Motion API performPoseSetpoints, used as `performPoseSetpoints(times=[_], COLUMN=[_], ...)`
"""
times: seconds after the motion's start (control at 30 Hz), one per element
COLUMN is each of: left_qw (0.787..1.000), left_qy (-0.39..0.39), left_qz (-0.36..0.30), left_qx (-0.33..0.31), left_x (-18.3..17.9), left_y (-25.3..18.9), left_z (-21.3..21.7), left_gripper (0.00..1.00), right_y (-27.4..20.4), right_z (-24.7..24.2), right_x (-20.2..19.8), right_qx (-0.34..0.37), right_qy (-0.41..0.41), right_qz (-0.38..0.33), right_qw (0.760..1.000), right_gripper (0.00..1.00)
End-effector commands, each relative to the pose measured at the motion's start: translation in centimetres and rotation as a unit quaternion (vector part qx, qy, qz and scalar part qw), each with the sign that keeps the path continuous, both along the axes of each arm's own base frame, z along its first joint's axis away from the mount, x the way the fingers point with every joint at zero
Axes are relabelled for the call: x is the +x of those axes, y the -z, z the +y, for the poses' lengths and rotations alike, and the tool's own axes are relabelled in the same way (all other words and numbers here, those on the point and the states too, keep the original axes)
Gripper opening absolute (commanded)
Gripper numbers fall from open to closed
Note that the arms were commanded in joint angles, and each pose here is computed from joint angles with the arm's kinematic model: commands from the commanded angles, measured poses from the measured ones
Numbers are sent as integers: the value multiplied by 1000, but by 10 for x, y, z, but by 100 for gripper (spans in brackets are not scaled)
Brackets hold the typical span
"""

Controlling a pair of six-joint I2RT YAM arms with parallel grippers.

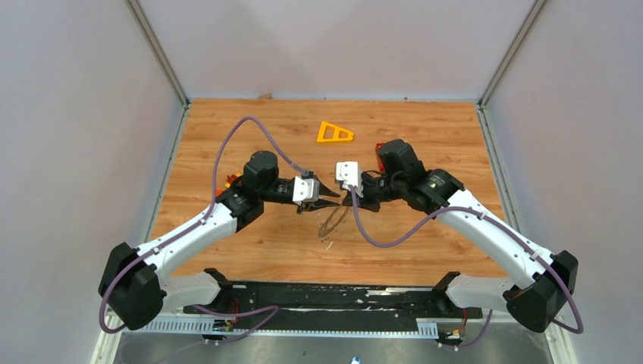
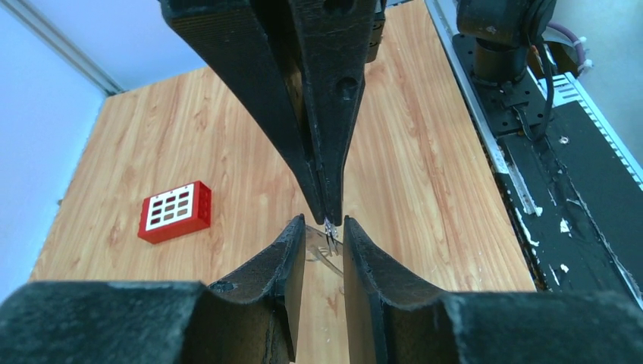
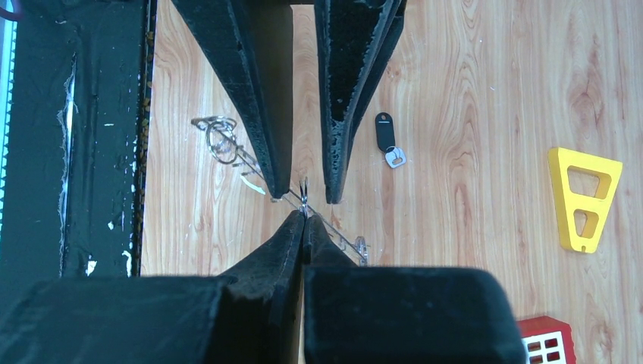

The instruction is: Put the keys on the keyring

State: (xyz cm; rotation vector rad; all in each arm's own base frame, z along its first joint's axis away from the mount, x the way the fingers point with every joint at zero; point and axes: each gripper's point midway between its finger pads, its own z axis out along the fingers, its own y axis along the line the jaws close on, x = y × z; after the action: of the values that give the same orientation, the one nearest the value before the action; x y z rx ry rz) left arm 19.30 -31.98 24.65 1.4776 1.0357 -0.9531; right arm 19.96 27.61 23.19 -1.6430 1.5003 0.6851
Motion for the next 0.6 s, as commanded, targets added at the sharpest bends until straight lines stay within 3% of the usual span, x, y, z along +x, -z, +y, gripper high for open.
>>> performPoseSetpoints(times=[0.0, 0.33, 0.57], left_qw=[999, 998, 998], left_qy=[29, 47, 44], left_qz=[-14, -35, -42], left_qx=[-3, -3, -12], left_x=[-8, -15, -11], left_y=[2, 5, 2], left_z=[-1, 2, -1], left_gripper=[32, 38, 36], right_y=[-27, -21, -23], right_z=[6, 4, 6], right_x=[2, 1, -4], right_qx=[37, 36, 46], right_qy=[-4, -7, -19], right_qz=[-34, -44, -43], right_qw=[999, 998, 998], right_gripper=[0, 0, 0])
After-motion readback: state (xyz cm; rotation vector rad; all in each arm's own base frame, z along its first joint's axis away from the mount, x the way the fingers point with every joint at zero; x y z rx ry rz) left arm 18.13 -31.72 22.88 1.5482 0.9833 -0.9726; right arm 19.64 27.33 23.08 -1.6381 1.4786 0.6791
